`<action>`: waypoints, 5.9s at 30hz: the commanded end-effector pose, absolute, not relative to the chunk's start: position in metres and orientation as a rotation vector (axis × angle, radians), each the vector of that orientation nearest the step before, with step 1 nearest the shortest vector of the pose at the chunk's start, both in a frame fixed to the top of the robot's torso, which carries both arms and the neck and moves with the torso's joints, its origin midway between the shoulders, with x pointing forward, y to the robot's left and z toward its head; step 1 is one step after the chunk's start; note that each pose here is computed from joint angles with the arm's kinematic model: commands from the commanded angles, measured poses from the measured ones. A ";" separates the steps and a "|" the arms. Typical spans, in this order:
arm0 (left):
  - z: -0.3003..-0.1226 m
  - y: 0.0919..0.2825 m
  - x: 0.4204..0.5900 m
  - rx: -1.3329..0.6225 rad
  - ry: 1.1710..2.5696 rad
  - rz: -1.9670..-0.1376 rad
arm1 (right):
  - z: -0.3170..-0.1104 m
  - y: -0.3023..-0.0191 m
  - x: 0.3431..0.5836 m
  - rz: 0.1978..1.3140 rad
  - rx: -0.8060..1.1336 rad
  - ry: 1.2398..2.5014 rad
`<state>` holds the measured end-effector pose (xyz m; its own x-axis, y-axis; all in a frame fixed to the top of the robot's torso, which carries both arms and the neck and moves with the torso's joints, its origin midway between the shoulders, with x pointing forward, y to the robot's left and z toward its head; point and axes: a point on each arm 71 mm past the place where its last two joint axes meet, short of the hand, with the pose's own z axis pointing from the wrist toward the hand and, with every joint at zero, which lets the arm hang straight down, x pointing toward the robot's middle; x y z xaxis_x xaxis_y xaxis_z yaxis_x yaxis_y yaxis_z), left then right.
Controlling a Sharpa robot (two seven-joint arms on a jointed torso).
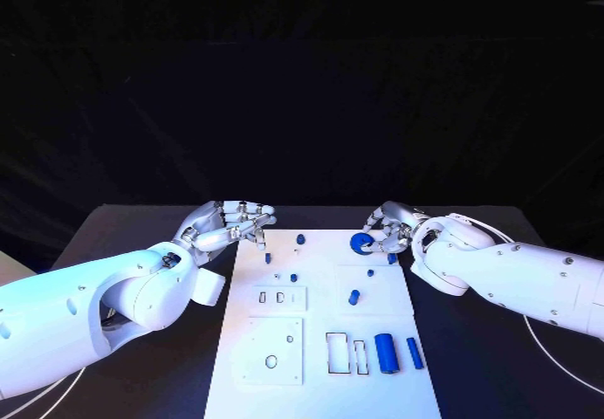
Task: Assemble the parts on the task board
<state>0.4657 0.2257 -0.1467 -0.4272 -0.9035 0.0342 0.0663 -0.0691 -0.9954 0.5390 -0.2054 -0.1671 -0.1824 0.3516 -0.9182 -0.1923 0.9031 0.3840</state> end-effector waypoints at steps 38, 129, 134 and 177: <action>-0.146 0.223 0.465 -0.935 1.445 -1.634 | -0.180 -0.195 0.541 0.427 0.045 1.720; -0.148 0.216 0.467 -0.936 1.468 -1.645 | -0.185 -0.054 0.517 0.569 -0.322 1.528; -0.148 0.217 0.467 -0.937 1.468 -1.643 | -0.185 -0.055 0.518 0.567 -0.320 1.534; -0.149 0.220 0.469 -0.938 1.472 -1.640 | -0.192 -0.076 0.511 0.558 -0.252 1.630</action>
<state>0.4693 0.2214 -0.1497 -0.4517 -0.8912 0.0422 0.0454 -0.0702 -0.9965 0.5133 -0.0743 -0.1891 -0.1334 0.1537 -0.9791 -0.4893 0.8489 0.1999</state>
